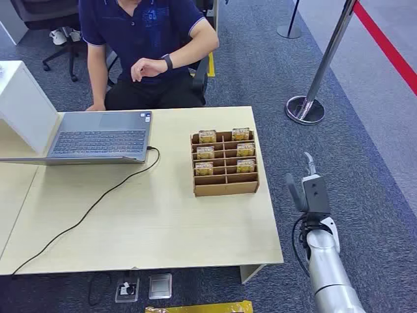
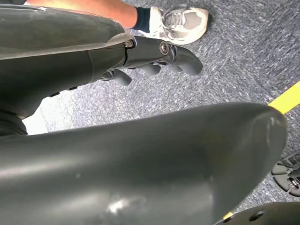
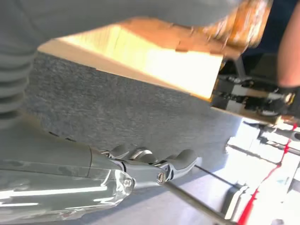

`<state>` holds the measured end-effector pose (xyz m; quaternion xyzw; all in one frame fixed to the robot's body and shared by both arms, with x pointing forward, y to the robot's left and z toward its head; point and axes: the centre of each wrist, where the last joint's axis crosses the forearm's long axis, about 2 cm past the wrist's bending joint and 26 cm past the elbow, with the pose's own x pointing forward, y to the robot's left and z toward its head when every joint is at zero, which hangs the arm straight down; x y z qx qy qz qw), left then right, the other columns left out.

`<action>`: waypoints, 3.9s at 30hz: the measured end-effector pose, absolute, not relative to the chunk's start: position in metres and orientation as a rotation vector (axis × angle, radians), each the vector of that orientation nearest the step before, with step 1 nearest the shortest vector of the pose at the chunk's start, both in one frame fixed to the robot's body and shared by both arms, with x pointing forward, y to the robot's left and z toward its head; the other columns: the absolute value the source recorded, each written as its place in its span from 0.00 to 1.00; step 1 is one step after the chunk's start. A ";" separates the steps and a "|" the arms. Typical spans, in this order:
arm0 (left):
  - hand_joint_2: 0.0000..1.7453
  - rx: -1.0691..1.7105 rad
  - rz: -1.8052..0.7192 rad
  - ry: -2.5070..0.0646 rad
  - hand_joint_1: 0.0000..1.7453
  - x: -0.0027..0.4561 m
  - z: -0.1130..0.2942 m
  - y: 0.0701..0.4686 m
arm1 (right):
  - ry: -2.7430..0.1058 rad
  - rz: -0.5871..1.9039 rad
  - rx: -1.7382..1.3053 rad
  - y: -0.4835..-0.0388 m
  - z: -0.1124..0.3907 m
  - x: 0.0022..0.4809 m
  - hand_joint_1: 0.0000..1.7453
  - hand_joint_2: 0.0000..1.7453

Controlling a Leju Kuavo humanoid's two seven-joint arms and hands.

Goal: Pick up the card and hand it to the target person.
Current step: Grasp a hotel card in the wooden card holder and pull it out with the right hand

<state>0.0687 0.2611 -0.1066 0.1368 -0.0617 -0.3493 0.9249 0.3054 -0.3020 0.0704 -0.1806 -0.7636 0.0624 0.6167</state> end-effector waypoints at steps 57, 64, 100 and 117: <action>0.00 0.272 -0.760 -0.121 0.00 0.073 -0.105 0.253 | -1.591 0.827 -1.331 -0.217 0.124 0.329 0.83 1.00; 0.00 0.274 -0.763 -0.115 0.00 0.074 -0.105 0.253 | -1.571 0.855 -1.323 -0.215 0.120 0.330 0.48 1.00; 0.00 0.270 -0.762 -0.116 0.00 0.076 -0.105 0.250 | -1.559 0.956 -1.279 -0.198 0.117 0.353 0.46 1.00; 0.00 0.265 -0.763 -0.124 0.00 0.081 -0.104 0.248 | -1.502 0.988 -1.264 -0.198 0.110 0.361 0.40 1.00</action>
